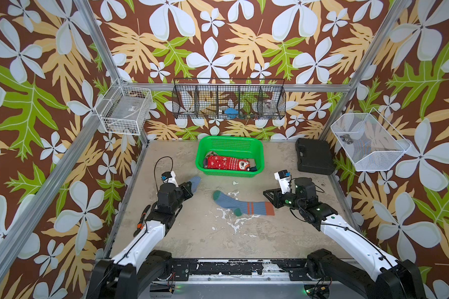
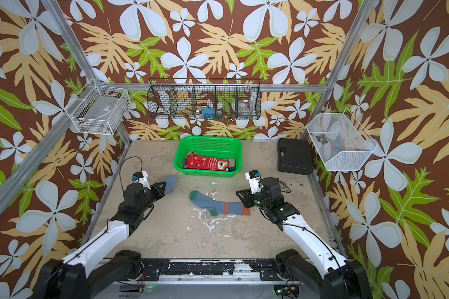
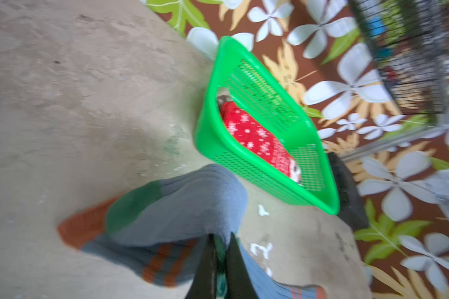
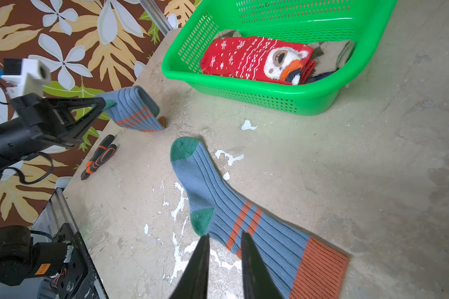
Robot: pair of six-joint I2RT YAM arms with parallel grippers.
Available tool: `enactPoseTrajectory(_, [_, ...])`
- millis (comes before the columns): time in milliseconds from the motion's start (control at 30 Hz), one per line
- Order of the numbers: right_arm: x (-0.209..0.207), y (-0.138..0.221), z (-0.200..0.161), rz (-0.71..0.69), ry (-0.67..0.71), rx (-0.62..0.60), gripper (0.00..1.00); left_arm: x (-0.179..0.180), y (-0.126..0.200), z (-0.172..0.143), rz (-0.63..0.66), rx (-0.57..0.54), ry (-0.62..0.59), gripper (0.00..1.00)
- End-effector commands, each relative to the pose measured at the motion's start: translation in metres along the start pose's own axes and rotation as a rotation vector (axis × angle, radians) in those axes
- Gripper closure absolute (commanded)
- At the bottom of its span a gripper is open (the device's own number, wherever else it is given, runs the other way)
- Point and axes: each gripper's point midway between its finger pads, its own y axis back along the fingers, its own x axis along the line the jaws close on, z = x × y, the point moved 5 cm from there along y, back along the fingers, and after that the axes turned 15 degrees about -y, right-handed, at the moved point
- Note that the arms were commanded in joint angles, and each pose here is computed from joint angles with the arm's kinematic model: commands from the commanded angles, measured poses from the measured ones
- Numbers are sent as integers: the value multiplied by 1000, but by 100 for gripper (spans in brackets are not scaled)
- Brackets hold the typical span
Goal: Place the socks together as a pair
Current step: Pick up the sock from the center of the board, then place the sock at the center of the board.
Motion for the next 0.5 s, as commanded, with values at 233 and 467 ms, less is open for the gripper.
enactPoseTrajectory(233, [37,2,-20,207,23,107,69,-71,49,11,-341,-26,170,100])
enactPoseTrajectory(467, [74,-7,-44,547,21,173,52,-104,69,32,-479,-46,192,100])
